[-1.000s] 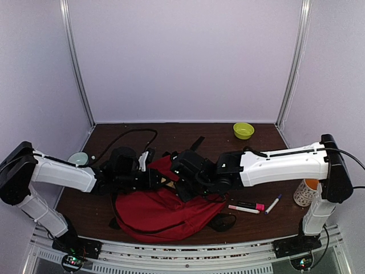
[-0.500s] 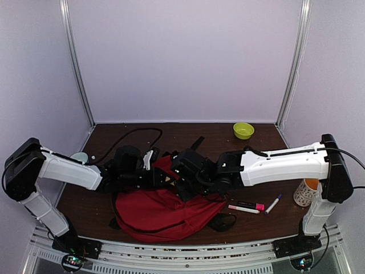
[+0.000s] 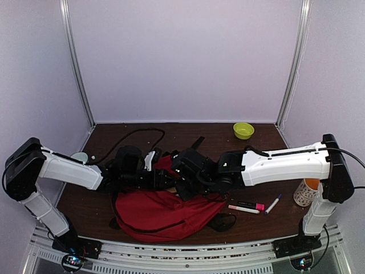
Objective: Pack the student bag
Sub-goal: Place the glue stick in the lower front pocket of the bag, then place the lower front pocket of the student bag.
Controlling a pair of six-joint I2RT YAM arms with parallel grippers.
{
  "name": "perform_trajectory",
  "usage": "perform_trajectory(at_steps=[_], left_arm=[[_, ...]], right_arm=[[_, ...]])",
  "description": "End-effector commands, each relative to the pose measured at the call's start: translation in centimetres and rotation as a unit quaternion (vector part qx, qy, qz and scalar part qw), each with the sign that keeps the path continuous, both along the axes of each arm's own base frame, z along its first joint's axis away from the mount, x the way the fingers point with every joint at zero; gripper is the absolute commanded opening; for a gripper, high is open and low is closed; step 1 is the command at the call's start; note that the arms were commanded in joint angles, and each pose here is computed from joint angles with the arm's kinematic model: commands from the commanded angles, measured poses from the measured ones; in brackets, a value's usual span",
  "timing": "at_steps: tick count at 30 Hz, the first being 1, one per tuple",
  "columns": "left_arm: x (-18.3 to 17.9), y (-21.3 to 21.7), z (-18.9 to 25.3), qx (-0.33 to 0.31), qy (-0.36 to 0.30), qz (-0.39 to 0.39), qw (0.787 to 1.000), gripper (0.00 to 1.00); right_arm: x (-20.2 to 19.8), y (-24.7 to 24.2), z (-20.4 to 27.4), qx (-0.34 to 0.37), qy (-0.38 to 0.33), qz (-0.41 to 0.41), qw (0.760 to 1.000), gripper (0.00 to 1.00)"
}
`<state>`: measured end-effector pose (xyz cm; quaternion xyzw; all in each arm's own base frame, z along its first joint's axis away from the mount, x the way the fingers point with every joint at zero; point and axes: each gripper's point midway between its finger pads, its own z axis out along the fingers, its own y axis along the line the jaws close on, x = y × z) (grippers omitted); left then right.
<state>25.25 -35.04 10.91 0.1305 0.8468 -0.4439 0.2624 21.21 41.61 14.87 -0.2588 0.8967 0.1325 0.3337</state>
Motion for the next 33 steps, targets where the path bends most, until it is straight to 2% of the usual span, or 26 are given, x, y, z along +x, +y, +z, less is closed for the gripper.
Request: perform_trajectory(at_steps=[1,7,9,17,21,26,33], left_arm=[[0.1,0.9,1.5,0.013,-0.047,0.007,0.999,0.72],[0.3,3.4,3.9,0.056,-0.108,0.031,0.992,0.83],[0.1,4.2,4.5,0.068,-0.126,0.033,0.989,0.92],[-0.9,8.3,6.6,0.103,-0.18,0.071,0.976,0.96],[-1.4,10.5,7.9,0.114,-0.204,0.096,0.968,0.98],[-1.7,13.0,9.4,0.135,-0.223,0.126,0.957,0.98],[-2.5,16.3,11.9,0.164,-0.233,0.16,0.945,0.98]], right_arm=[[-0.1,0.1,2.1,0.024,-0.016,0.004,1.0,0.0],[-0.1,0.2,1.9,0.021,-0.016,0.005,1.0,0.0],[-0.1,0.2,1.7,0.019,-0.014,0.005,1.0,0.0],[0.0,-0.1,0.6,0.005,-0.009,-0.007,1.0,0.0],[-0.2,-0.1,-0.1,-0.001,0.001,-0.009,1.0,0.15],[0.3,-0.9,1.1,0.0,-0.014,-0.03,0.999,0.46],[1.5,-4.2,4.4,-0.011,-0.063,-0.085,0.994,0.62]])
